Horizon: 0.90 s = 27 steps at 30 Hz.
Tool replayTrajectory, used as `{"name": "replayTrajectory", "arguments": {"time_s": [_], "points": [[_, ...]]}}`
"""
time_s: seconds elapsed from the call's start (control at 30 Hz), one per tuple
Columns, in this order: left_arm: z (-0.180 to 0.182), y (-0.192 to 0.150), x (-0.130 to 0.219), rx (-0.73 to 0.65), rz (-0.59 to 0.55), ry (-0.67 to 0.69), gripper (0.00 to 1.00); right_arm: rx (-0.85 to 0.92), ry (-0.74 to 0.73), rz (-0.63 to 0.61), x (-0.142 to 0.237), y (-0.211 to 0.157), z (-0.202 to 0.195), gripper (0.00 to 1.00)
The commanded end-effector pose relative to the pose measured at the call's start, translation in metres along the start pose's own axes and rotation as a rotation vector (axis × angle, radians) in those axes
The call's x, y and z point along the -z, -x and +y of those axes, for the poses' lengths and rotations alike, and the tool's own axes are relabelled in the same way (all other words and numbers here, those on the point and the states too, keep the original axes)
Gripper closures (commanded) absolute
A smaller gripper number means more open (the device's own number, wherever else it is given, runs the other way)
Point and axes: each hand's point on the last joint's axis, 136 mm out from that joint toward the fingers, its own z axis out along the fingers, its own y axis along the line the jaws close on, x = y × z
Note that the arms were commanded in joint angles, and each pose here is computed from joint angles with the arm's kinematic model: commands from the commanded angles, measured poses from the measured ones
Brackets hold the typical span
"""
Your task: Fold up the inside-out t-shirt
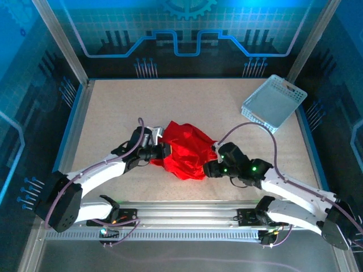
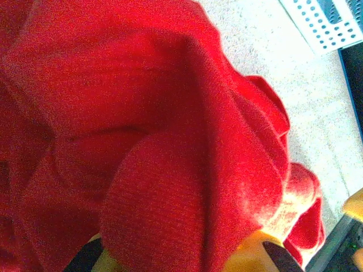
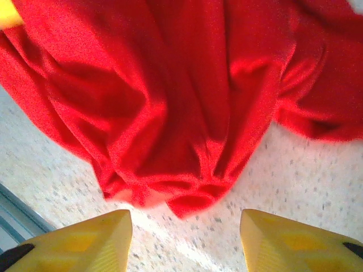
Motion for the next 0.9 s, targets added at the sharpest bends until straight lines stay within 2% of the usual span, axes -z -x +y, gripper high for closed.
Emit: {"name": "replayTrajectory", "arguments": {"time_s": [0.0,0.07,0.27,0.33,0.4,0.5,0.7,0.8,0.87], "points": [[0.003,-0.010,0.005,-0.007,0.013,-0.017,0.89,-0.015,0.055,-0.041,0.004,0.025,0.011,0.46],[0.005,-0.013,0.005,0.001,0.015,-0.013,0.89,-0.003,0.088,-0.003,-0.004,0.024,0.023,0.48],[0.003,-0.011,0.006,0.006,0.001,-0.024,0.86,0.060,0.101,0.055,-0.025,0.014,0.049,0.44],[0.003,-0.011,0.005,0.002,0.002,-0.025,0.85,0.058,0.046,0.077,-0.033,0.011,0.042,0.49],[0.003,-0.010,0.004,0.000,0.005,-0.026,0.85,0.050,-0.039,0.092,-0.039,0.011,0.028,0.60],[0.003,-0.010,0.003,-0.006,0.007,-0.020,0.84,0.046,-0.104,0.073,-0.041,0.017,0.018,0.70],[0.002,-0.010,0.002,-0.006,0.013,-0.028,0.82,0.028,-0.076,0.071,-0.049,0.027,0.022,0.76],[0.004,-0.009,0.002,-0.010,0.008,-0.016,0.79,0.014,-0.090,0.071,-0.049,0.030,0.020,0.97],[0.009,-0.006,0.003,-0.019,0.009,0.028,0.77,0.007,-0.082,0.028,-0.036,0.040,0.021,1.00]]}}
